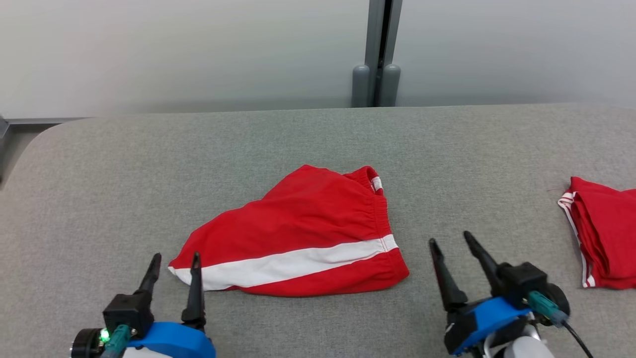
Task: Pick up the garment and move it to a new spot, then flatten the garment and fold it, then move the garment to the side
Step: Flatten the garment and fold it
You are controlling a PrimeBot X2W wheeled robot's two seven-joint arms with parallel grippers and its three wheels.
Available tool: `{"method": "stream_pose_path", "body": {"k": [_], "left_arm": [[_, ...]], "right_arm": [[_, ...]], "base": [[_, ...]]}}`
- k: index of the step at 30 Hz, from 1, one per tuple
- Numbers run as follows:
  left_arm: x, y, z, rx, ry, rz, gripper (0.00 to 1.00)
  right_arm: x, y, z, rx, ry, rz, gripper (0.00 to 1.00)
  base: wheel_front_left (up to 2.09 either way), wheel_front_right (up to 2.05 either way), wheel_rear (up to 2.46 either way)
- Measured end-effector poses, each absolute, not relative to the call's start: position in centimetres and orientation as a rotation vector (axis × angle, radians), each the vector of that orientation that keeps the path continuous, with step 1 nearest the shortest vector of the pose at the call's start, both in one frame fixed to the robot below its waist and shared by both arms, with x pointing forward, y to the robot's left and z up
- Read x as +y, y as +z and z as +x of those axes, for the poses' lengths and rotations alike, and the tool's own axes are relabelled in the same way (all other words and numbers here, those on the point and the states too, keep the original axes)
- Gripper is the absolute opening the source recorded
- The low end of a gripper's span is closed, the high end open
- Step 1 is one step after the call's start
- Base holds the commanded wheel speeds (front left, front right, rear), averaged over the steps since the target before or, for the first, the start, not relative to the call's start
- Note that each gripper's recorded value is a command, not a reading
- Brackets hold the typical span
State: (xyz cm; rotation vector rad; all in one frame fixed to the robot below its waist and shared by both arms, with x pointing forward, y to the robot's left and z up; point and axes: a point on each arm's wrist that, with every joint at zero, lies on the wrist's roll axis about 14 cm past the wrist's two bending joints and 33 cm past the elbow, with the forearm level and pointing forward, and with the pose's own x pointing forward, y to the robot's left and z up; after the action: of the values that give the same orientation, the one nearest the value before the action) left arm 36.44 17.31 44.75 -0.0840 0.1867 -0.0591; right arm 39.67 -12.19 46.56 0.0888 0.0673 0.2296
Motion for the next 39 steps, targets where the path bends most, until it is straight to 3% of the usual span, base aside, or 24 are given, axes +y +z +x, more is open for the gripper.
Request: {"method": "stream_pose_path", "body": {"k": [13,14,15,16,17,38,39], "left_arm": [[16.6,44.7,35.8,0.173,-0.055,-0.117,1.0],[16.7,44.6,35.8,0.172,-0.051,-0.118,1.0],[16.7,44.7,35.8,0.17,-0.049,-0.118,1.0],[16.8,44.6,35.8,0.171,-0.047,-0.118,1.0],[16.8,44.6,35.8,0.17,-0.045,-0.118,1.0],[15.2,44.9,37.3,0.147,-0.1,-0.128,1.0],[15.1,44.9,37.3,0.146,-0.103,-0.132,1.0]], "right_arm": [[-5.2,41.9,41.7,0.351,0.447,0.011,1.0],[-5.0,41.8,41.8,0.358,0.452,0.011,0.49],[-4.8,41.7,42.0,0.361,0.455,0.015,0.36],[-4.8,41.7,42.1,0.364,0.455,0.024,0.04],[-4.7,41.6,42.1,0.366,0.455,0.033,0.0],[-12.0,40.5,38.9,0.327,0.212,0.167,0.0],[-12.1,40.7,39.0,0.316,0.208,0.167,0.27]], "base": [[0.0,0.0,0.0],[0.0,0.0,0.0],[0.0,0.0,0.0],[0.0,0.0,0.0],[0.0,0.0,0.0],[0.0,0.0,0.0],[0.0,0.0,0.0]]}}
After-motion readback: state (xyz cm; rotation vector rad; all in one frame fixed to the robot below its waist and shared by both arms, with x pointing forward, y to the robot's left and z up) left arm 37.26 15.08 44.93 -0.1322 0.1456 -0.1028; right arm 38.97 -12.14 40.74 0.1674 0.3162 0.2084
